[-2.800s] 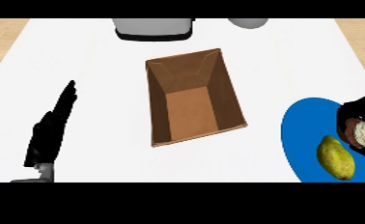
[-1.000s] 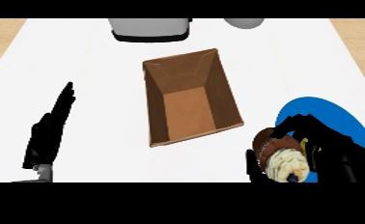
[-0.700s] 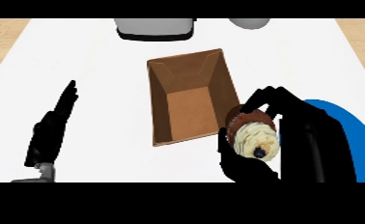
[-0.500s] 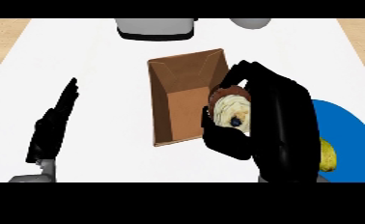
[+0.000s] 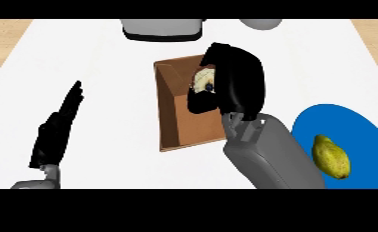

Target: Pick the cupcake from the plate and place it in the cardboard box

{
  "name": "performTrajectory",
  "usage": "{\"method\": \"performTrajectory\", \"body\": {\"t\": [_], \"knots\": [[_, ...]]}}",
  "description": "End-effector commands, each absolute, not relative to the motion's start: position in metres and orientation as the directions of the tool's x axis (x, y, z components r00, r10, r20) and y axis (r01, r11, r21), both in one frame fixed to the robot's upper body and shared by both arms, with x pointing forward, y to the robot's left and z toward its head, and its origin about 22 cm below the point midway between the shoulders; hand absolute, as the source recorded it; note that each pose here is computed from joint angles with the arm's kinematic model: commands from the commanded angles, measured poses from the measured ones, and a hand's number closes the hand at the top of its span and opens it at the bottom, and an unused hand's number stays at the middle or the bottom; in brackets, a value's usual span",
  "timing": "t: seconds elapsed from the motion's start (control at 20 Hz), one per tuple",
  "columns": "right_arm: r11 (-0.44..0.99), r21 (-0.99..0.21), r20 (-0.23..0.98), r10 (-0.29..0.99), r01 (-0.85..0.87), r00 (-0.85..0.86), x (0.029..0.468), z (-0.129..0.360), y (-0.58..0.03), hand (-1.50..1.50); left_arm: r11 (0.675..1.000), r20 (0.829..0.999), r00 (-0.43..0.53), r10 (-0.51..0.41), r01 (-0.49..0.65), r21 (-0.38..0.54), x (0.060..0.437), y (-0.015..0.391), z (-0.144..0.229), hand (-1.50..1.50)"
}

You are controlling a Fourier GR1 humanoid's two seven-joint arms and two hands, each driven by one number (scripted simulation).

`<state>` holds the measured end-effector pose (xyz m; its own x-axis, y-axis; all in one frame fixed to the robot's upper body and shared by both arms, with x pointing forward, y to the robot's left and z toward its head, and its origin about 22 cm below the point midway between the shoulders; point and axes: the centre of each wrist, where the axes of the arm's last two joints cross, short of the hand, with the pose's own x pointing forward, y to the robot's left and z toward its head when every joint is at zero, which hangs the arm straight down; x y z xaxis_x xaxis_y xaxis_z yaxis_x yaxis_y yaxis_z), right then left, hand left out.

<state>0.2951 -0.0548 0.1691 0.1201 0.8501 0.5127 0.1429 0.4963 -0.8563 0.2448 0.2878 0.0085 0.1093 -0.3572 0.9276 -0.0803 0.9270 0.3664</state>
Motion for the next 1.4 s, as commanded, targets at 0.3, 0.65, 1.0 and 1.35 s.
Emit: {"method": "performTrajectory", "body": {"t": [0.3,0.65,1.0,1.35], "knots": [[0.586,-0.798,0.601,0.759,0.140,0.249,0.350,0.119,-0.051,-1.50,0.923,0.924,0.110,-0.366,-0.080,0.375,0.245,0.277,0.013,0.00],[0.716,-0.565,0.813,0.568,0.411,0.129,0.348,0.121,-0.057,-1.50,0.926,0.926,0.113,-0.361,-0.076,0.370,0.238,0.278,0.012,0.00],[0.784,-0.265,0.942,0.335,0.561,-0.022,0.342,0.147,-0.102,-1.50,0.930,0.931,0.126,-0.343,-0.096,0.356,0.233,0.282,0.009,0.00],[0.686,-0.180,0.960,0.279,0.705,-0.027,0.294,0.150,-0.185,-1.50,0.921,0.924,0.137,-0.357,-0.118,0.373,0.219,0.298,0.011,0.00]]}}
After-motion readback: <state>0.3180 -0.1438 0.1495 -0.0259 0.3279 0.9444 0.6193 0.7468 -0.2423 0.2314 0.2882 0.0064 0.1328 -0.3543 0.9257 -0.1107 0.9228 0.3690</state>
